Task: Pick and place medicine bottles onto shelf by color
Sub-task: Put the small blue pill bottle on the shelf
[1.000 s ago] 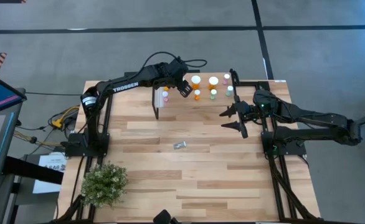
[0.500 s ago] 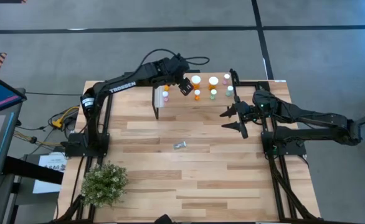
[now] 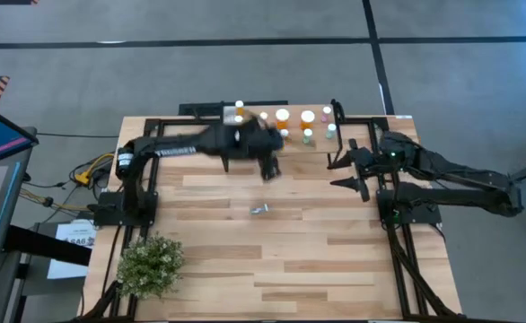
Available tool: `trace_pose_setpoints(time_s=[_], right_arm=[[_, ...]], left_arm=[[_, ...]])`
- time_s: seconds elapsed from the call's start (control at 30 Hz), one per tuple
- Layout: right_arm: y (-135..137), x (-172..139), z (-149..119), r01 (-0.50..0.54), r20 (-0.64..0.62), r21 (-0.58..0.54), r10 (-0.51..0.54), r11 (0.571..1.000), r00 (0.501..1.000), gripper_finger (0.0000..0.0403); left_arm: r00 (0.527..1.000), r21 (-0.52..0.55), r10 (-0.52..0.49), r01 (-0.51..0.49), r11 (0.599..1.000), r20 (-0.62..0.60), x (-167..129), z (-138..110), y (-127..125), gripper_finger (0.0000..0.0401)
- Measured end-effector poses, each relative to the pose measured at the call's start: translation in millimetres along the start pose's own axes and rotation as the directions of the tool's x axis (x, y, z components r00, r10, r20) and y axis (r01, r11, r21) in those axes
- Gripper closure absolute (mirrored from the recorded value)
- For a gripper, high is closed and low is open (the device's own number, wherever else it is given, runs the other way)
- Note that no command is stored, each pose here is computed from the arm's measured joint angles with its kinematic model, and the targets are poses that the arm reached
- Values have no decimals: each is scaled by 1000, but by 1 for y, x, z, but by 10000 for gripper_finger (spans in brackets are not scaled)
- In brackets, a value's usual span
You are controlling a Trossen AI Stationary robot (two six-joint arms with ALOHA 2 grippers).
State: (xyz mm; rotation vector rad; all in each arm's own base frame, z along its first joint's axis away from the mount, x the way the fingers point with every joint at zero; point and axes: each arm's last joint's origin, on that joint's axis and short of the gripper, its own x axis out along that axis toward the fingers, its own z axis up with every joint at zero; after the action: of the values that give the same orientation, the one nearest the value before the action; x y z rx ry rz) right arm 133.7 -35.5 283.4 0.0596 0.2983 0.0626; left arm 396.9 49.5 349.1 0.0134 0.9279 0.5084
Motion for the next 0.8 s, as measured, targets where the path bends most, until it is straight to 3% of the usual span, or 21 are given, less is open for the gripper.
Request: trace_pose_setpoints(time_s=[0.1, 0.23, 0.37, 0.6, 0.8], right_arm=[[6, -15, 2, 4, 49, -21, -3, 1000, 999, 148], [15, -33, 5, -1, 135, -40, 7, 999, 991, 148], [22, -44, 6, -27, 185, -45, 35, 999, 982, 148], [30, -54, 7, -65, 239, -76, 81, 995, 968, 148], [31, -52, 7, -96, 231, -59, 107, 994, 967, 148]], left_arm=[[997, 66, -70, 71, 995, -18, 1, -14, -37, 172], [990, 73, -136, 137, 988, -20, 17, -40, -79, 172], [974, 32, -218, 220, 975, -62, 33, -68, -103, 172], [971, -57, -223, 219, 974, -87, 60, -100, -113, 172], [965, -95, -238, 228, 969, -110, 77, -108, -106, 172]])
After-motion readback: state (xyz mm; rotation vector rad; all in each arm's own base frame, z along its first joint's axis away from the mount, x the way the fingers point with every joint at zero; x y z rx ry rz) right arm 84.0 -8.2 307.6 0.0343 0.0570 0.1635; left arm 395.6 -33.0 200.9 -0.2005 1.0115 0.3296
